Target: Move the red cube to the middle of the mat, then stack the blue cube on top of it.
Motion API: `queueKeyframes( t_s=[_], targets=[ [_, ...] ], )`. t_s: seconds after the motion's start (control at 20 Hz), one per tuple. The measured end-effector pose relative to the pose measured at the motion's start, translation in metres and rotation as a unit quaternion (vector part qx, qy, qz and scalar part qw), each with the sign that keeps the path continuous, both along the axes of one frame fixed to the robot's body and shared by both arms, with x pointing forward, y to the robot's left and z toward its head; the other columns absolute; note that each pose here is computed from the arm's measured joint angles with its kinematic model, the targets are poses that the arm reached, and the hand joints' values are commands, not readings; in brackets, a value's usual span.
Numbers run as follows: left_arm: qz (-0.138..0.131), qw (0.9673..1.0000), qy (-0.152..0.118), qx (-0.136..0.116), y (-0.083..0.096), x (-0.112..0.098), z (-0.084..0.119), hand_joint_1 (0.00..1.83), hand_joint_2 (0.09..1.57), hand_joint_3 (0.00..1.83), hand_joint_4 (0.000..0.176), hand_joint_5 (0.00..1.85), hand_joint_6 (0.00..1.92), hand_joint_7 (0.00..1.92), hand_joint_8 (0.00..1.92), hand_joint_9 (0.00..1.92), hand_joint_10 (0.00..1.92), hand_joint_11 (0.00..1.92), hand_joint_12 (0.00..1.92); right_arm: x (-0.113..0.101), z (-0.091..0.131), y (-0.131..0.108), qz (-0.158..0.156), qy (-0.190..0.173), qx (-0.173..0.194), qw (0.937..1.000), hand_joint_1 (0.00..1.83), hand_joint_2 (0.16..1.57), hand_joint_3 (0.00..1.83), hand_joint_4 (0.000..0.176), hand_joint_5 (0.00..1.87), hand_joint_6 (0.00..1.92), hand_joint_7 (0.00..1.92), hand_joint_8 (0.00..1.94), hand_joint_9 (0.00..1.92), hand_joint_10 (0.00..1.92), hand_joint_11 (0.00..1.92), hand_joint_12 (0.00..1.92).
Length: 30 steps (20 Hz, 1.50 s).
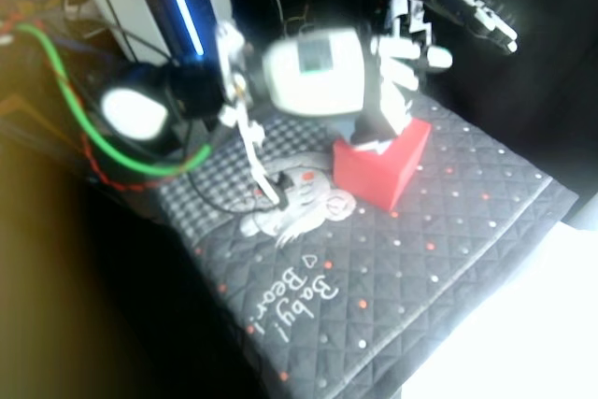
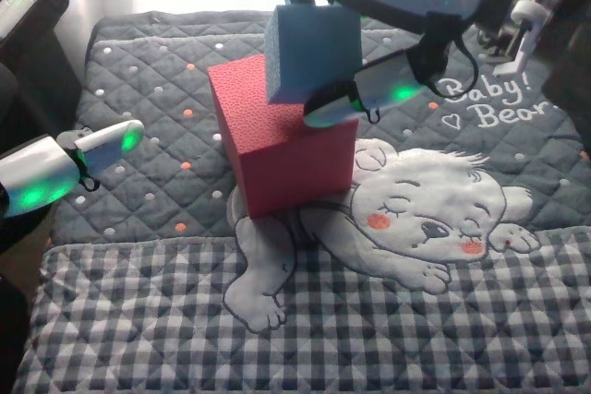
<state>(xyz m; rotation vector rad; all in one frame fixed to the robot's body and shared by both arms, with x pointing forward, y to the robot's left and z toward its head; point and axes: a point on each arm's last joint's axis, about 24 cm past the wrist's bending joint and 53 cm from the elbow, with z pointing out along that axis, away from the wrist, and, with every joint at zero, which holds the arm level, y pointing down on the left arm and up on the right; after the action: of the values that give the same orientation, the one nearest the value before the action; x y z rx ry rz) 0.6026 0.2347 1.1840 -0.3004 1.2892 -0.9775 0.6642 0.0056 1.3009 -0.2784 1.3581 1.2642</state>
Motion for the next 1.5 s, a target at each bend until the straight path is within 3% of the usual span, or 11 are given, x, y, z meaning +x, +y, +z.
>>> queueKeyframes(
  t_s=[0.15, 0.25, 0.35, 0.45, 0.6, 0.95, 1.15, 1.2, 1.35, 1.4, 1.5],
  targets=[
    [0.003, 1.0000, 0.000, -0.001, 0.001, 0.000, 0.000, 0.96, 1.07, 0.00, 0.014, 0.12, 0.00, 0.04, 0.00, 0.00, 0.00, 0.00, 0.28, 0.000, -0.002, 0.002, 0.003, 0.002, 0.004, 1.0000, 1.26, 1.24, 0.12, 0.000, 0.28, 0.47, 0.64, 1.57, 0.76, 1.73, 0.82, 1.88],
    [0.004, 1.0000, -0.003, -0.003, 0.002, 0.000, 0.001, 0.88, 1.07, 0.00, 0.049, 0.13, 0.00, 0.04, 0.00, 0.00, 0.00, 0.00, 0.18, 0.005, -0.006, 0.005, 0.009, 0.019, 0.009, 0.9997, 0.57, 1.34, 0.02, 0.000, 0.03, 0.81, 0.20, 0.75, 0.20, 1.51, 0.27, 1.91],
    [0.005, 1.0000, -0.005, -0.004, 0.002, 0.000, 0.002, 0.86, 1.07, 0.00, 0.057, 0.14, 0.00, 0.04, 0.00, 0.00, 0.00, 0.00, 0.10, 0.007, -0.015, 0.005, 0.011, 0.040, 0.008, 0.9991, 0.39, 1.29, 0.00, 0.000, 0.01, 0.32, 0.03, 0.09, 0.01, 0.54, 0.01, 1.32],
    [0.008, 0.9999, -0.005, -0.005, 0.004, 0.000, 0.003, 0.87, 1.07, 0.00, 0.047, 0.13, 0.00, 0.03, 0.00, 0.00, 0.00, 0.00, 0.08, 0.008, -0.020, 0.006, 0.010, 0.042, -0.001, 0.9990, 0.38, 1.27, 0.00, 0.000, 0.00, 0.31, 0.02, 0.01, 0.00, 0.08, 0.00, 0.73],
    [0.008, 1.0000, -0.003, -0.005, 0.004, 0.000, 0.001, 0.86, 1.07, 0.00, 0.043, 0.12, 0.00, 0.03, 0.00, 0.00, 0.00, 0.00, 0.04, 0.008, -0.018, 0.005, 0.010, 0.040, 0.000, 0.9991, 0.30, 1.22, 0.00, 0.000, 0.00, 0.02, 0.00, 0.00, 0.00, 0.00, 0.00, 0.02],
    [0.008, 0.9999, -0.002, -0.009, 0.004, -0.001, 0.000, 0.84, 1.06, 0.00, 0.041, 0.13, 0.00, 0.04, 0.00, 0.00, 0.00, 0.00, 0.00, -0.003, -0.004, -0.031, -0.004, 0.022, 0.000, 0.9997, 0.23, 1.21, 0.00, 0.000, 0.00, 0.00, 0.00, 0.00, 0.03, 0.01, 0.00, 0.43],
    [0.009, 0.9999, -0.008, -0.011, 0.005, -0.007, 0.002, 0.85, 1.06, 0.00, 0.070, 0.09, 0.00, 0.02, 0.00, 0.00, 0.00, 0.00, 0.00, -0.009, 0.002, -0.084, -0.032, 0.025, 0.040, 0.9983, 0.26, 1.22, 0.01, 0.000, 0.00, 0.00, 0.00, 0.00, 0.00, 0.00, 0.00, 0.11],
    [0.012, 0.9998, -0.006, -0.014, 0.006, -0.008, 0.001, 0.84, 1.06, 0.00, 0.052, 0.10, 0.00, 0.00, 0.00, 0.00, 0.00, 0.00, 0.00, -0.012, -0.004, -0.091, -0.037, 0.028, 0.033, 0.9984, 0.31, 1.23, 0.01, 0.000, 0.00, 0.00, 0.00, 0.00, 0.00, 0.00, 0.00, 0.02],
    [0.016, 0.9997, -0.014, -0.013, 0.011, -0.011, 0.006, 0.64, 1.06, 0.00, 0.088, 0.01, 0.00, 0.00, 0.00, 0.00, 0.00, 0.00, 0.00, -0.029, -0.002, -0.110, -0.060, 0.004, 0.017, 0.9981, 0.34, 1.25, 0.01, 0.006, 0.00, 0.00, 0.00, 0.00, 0.00, 0.00, 0.00, 0.00],
    [0.021, 0.9995, -0.022, -0.012, 0.015, -0.012, 0.011, 0.55, 1.07, 0.00, 0.141, 0.00, 0.00, 0.00, 0.00, 0.00, 0.00, 0.00, 0.00, -0.037, 0.001, -0.125, -0.073, -0.008, 0.022, 0.9971, 0.32, 1.23, 0.00, 0.005, 0.00, 0.00, 0.00, 0.00, 0.00, 0.00, 0.00, 0.00],
    [0.024, 0.9993, -0.028, -0.012, 0.017, -0.013, 0.016, 0.46, 1.07, 0.01, 0.123, 0.00, 0.00, 0.00, 0.00, 0.00, 0.00, 0.00, 0.00, -0.043, -0.009, -0.149, -0.099, -0.003, 0.010, 0.9950, 0.35, 1.22, 0.00, 0.011, 0.00, 0.00, 0.00, 0.00, 0.00, 0.00, 0.00, 0.00]
  ],
)
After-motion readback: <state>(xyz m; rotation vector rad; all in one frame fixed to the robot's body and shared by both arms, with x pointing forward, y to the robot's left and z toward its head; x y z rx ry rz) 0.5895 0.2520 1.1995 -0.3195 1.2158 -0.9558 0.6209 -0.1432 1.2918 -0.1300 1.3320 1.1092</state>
